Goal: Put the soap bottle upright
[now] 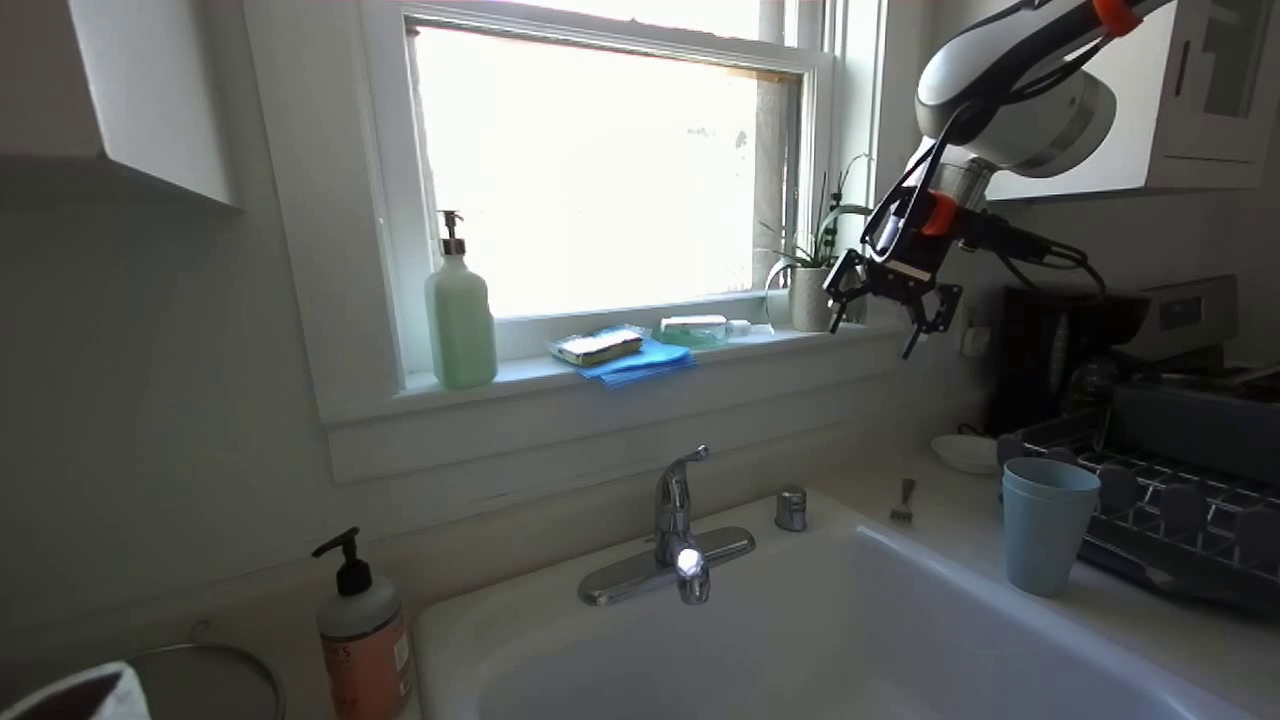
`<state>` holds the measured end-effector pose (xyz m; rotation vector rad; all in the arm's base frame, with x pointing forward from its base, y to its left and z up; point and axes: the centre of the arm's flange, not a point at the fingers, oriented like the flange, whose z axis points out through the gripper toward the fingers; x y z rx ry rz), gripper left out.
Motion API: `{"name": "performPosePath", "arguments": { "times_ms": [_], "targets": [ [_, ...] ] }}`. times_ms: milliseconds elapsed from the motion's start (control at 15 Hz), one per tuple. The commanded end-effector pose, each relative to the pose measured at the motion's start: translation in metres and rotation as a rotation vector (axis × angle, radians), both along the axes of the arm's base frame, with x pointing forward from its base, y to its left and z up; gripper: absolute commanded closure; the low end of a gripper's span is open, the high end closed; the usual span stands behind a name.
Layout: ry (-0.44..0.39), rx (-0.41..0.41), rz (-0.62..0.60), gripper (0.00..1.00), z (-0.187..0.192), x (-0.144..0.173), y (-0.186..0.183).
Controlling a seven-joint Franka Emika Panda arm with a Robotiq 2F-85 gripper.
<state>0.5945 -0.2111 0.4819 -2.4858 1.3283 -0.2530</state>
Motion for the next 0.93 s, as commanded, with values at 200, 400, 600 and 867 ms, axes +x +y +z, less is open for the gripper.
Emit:
{"name": "performPosePath", "arguments": {
  "times_ms": [200,400,600,867],
  "targets": [
    [-0.011,-0.010,-0.046,0.00,-0.006,0.024,-0.017],
    [-0.071,-0.047,0.001,0.00,0.000,0.045,-0.026],
    [-0.094,-0.076,0.029,0.00,0.004,0.065,-0.029],
    [-0.114,-0.105,0.071,0.00,0.002,0.091,-0.029]
  ]
}}
